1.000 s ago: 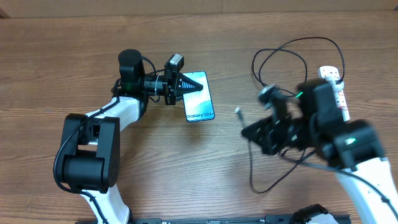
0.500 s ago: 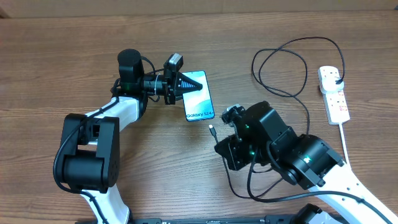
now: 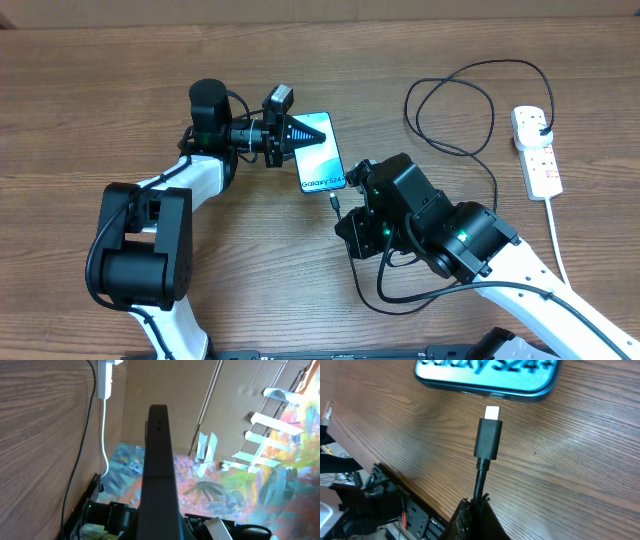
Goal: Plug charger to phone and switch on socket
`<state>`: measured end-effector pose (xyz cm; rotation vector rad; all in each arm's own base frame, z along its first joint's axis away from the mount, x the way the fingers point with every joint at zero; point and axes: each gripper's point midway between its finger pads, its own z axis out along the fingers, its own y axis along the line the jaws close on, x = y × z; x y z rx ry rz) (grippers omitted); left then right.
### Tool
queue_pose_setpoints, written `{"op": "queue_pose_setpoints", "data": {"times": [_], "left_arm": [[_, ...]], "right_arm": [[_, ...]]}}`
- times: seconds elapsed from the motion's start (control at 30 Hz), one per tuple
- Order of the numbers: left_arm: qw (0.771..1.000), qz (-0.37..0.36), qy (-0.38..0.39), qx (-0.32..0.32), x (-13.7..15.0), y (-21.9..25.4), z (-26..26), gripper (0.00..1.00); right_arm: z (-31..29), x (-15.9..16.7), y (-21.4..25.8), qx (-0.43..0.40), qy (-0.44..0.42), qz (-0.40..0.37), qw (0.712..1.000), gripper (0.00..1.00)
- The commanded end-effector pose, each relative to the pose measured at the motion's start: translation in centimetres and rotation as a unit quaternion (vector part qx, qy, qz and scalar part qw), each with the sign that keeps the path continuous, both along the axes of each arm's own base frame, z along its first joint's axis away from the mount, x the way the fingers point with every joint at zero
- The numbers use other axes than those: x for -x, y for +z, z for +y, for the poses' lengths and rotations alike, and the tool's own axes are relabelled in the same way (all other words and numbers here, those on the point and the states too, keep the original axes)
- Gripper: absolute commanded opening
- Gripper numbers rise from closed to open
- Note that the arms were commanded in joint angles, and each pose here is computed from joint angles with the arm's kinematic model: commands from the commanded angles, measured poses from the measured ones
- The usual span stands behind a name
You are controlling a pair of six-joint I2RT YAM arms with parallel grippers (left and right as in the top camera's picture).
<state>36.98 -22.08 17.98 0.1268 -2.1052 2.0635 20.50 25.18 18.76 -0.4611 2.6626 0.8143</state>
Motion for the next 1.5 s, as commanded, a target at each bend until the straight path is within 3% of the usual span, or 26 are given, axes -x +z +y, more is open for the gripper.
{"op": "queue_pose_setpoints", "data": {"times": [0.0, 1.47], "left_arm": [[0.999, -0.042, 0.005, 0.003, -0.73, 0.59, 0.13, 0.04], [1.000, 0.000, 0.001, 0.001, -0.56, 0.63, 0.06, 0.04]], "right_arm": [[0.72, 0.16, 0.65, -0.018, 0.008, 0.000, 1.000, 0.04], [1.23, -0.26, 0.66, -0.025, 0.009, -0.004, 1.000, 0.04]]}}
